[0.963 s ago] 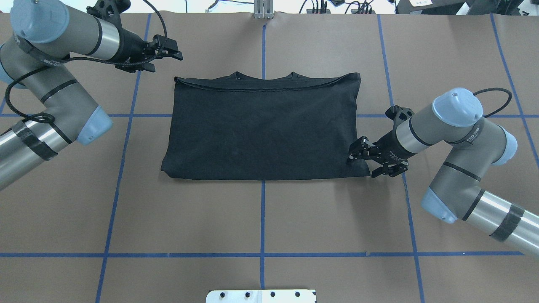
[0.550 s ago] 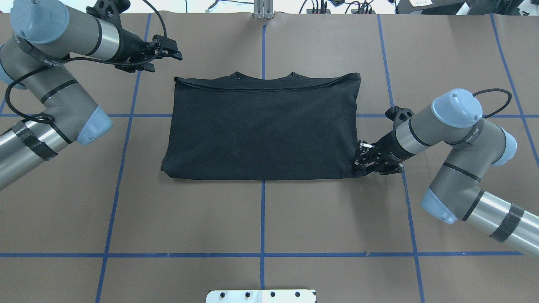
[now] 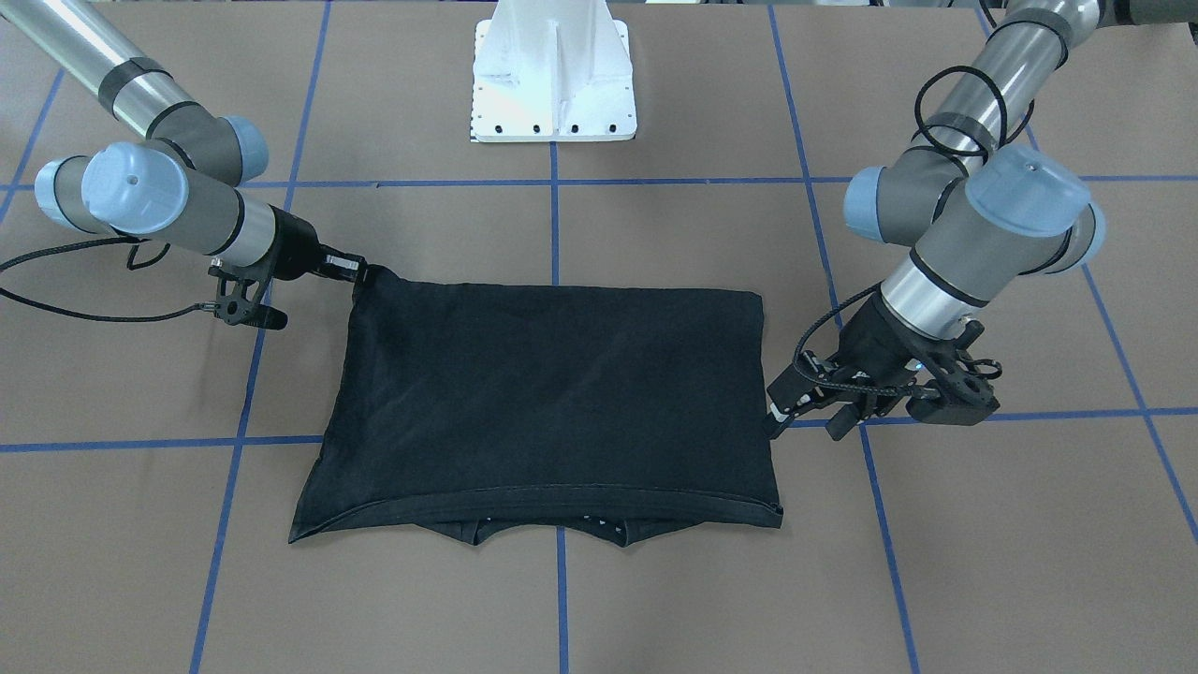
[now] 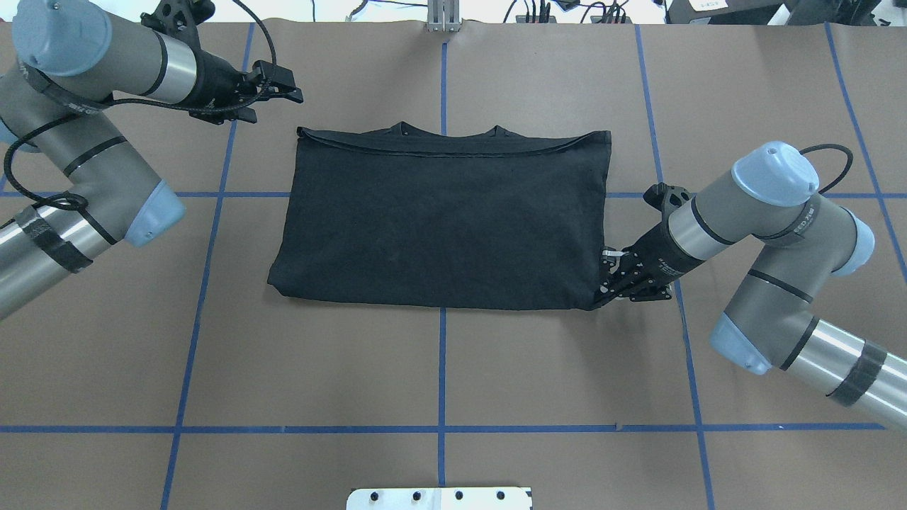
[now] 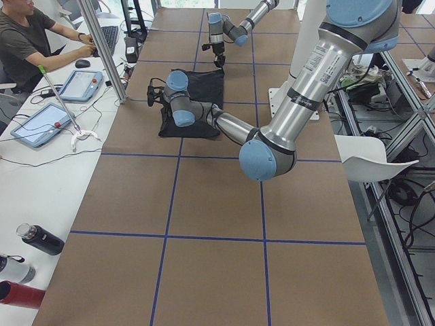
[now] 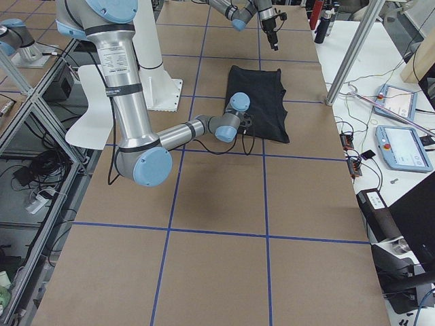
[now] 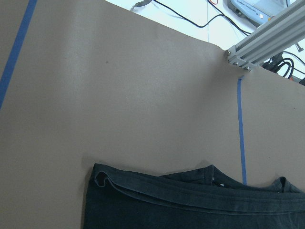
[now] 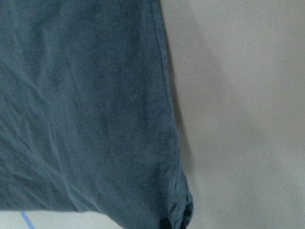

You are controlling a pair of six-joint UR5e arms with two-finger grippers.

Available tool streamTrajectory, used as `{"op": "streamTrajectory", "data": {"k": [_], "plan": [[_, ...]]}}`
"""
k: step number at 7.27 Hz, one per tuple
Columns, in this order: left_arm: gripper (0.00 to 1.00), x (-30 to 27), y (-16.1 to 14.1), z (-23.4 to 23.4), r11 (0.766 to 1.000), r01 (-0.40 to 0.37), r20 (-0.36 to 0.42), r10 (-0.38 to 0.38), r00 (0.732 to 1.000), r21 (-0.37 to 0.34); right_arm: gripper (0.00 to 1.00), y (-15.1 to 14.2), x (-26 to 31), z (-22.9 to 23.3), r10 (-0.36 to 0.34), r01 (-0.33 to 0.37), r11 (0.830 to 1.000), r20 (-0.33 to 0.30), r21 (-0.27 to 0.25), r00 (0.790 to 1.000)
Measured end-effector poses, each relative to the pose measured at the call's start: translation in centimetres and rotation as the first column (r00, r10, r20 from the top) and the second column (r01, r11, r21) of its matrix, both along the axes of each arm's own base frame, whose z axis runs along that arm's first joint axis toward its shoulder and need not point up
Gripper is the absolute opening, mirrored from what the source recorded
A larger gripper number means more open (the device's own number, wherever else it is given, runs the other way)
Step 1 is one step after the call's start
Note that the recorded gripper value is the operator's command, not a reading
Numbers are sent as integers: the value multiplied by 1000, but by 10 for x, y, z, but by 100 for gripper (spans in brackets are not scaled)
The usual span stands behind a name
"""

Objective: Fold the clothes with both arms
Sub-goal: 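Drag the grasped corner toward the robot with the right gripper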

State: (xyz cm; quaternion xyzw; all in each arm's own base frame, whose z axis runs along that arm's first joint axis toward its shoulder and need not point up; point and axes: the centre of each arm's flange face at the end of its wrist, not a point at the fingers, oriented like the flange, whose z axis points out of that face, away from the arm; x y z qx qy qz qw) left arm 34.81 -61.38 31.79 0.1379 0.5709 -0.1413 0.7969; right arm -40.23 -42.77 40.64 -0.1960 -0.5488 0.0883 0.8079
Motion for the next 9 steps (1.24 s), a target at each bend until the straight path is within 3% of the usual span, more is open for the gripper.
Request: {"op": "streamTrajectory", "data": {"k": [2,5,6,7,8,9], "plan": [[100,-3,0,0,1000,4,-1,-4,1000,2,0,42,4,-50,-139,141,990,101,-20,985],[100,-9,6,1,1000,6,-5,-6,1000,8,0,115,-63,-120,-333,350,933,169,-84,928],[100,-10,8,0,1000,6,-7,-6,1000,10,24,132,-78,-131,-359,379,920,173,-99,917],[100,-10,9,-1,1000,3,-8,-3,1000,13,99,141,-85,-137,-371,393,913,176,-111,912],[100,-9,11,-3,1000,0,-12,0,1000,18,100,143,-86,-141,-363,385,916,179,-109,914],[100,-10,17,-5,1000,-8,-17,8,1000,24,100,137,-82,-147,-319,339,937,186,-86,929]]}}
